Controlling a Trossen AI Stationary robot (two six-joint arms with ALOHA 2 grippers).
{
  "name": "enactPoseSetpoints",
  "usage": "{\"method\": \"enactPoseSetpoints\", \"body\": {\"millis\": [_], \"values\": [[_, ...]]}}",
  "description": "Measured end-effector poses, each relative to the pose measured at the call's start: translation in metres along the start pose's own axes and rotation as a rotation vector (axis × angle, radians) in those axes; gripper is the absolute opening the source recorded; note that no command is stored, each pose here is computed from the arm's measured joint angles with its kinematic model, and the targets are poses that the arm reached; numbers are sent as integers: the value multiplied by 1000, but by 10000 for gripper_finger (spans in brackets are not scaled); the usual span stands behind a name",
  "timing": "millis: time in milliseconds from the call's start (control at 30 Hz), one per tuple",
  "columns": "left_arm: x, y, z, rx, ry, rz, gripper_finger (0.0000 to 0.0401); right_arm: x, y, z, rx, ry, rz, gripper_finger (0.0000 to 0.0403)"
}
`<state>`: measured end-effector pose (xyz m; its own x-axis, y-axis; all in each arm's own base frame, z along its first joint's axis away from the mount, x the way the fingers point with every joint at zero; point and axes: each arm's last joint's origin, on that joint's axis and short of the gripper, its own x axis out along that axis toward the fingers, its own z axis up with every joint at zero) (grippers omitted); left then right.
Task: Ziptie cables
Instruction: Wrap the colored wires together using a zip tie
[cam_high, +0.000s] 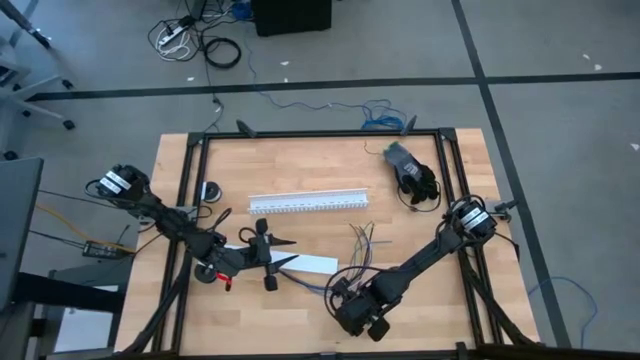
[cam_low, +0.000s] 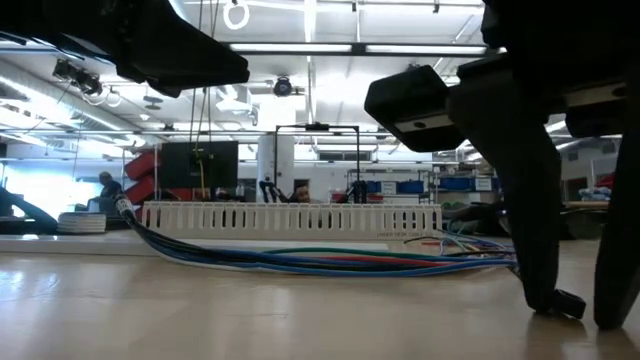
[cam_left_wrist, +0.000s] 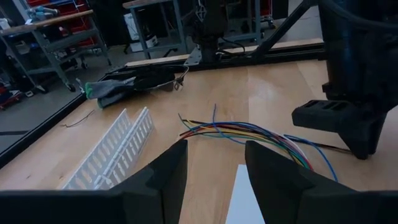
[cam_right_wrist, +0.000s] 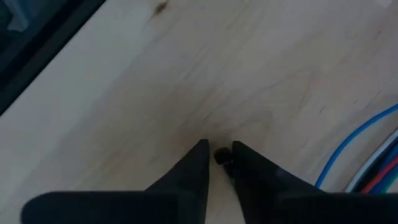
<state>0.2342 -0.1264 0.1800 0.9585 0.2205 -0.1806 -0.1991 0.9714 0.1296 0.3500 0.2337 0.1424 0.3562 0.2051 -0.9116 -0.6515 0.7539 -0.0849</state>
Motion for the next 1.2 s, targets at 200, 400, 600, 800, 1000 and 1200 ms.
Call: {"method": "enactPoseSetpoints", "body": {"millis": [200, 400, 600, 800, 1000, 1200], "values": [[0, 0, 0, -1, 0, 0, 156, 0, -1, 0, 16, 1, 1, 19], [0, 0, 0, -1, 1, 0, 156, -1, -4, 2, 24, -4, -7, 3], [0, 0, 0, 2, 3, 0, 156, -8, -7, 13, 24, -27, -29, 0], [0, 0, -1, 4, 6, 1, 156, -19, -9, 23, 25, -20, -34, 0], [0, 0, -1, 3, 8, 0, 156, -29, -10, 26, 51, 29, -38, 1], [0, 0, -1, 1, 6, 0, 156, -29, -11, 25, 24, 35, -29, 20]]}}
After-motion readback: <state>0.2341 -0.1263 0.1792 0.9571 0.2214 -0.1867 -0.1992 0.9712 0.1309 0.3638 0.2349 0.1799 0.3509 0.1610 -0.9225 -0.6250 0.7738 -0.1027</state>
